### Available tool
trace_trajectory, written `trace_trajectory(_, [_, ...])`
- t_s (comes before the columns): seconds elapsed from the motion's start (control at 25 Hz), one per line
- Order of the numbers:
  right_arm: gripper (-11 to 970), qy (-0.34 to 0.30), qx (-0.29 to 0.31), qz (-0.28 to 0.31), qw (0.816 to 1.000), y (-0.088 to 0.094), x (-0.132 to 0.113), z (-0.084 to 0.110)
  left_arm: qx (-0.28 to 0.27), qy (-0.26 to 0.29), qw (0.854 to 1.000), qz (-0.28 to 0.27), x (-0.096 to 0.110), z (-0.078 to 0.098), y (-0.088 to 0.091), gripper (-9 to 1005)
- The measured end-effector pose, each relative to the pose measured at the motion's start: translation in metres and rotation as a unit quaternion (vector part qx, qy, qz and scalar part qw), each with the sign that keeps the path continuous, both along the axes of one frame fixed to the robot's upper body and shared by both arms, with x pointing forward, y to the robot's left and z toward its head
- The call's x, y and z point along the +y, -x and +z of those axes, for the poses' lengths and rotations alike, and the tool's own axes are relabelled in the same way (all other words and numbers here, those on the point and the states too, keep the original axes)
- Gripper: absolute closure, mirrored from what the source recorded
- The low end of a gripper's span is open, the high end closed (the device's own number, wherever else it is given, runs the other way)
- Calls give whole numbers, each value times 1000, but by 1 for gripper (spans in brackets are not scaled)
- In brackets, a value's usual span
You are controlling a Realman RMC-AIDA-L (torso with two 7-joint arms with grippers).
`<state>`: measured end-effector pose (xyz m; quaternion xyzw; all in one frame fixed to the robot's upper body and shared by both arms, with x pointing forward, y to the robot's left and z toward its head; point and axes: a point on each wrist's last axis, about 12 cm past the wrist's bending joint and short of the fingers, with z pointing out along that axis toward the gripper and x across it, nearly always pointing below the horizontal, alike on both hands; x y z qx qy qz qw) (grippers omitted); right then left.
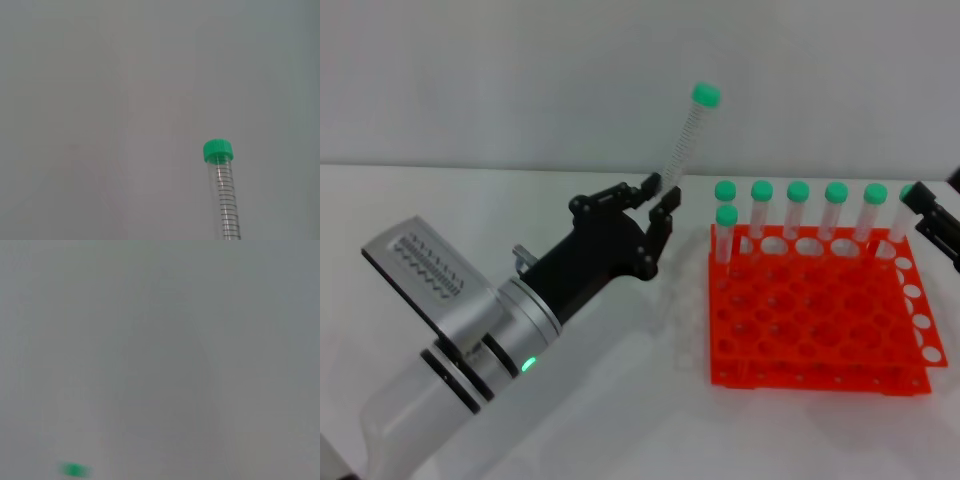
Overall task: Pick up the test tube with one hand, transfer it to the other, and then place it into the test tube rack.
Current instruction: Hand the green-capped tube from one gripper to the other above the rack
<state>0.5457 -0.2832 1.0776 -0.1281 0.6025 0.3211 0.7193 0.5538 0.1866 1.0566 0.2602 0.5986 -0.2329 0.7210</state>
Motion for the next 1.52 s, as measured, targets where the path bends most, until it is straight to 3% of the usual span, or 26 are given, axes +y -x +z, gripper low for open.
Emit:
trace_trajectory(0.2, [270, -13, 23, 149, 989, -6, 6, 22, 9, 22, 1000, -19, -12, -3, 12, 804])
trace_trajectory(0.32, [272, -10, 27, 184, 983, -11, 16, 28, 9, 26, 999, -38, -19, -3, 18, 804])
trace_trajectory(0.6, [276, -6, 22, 218, 976, -18, 42, 32, 6, 16, 995, -102, -40, -4, 32, 804])
trace_trajectory(1.16, [284, -12, 21, 235, 972, -21, 48, 38, 11, 16, 993, -113, -43, -7, 39, 805])
trace_trajectory(1.52, [455, -3, 26, 251, 968, -23, 51, 39, 10, 13, 993, -113, -44, -7, 37, 805])
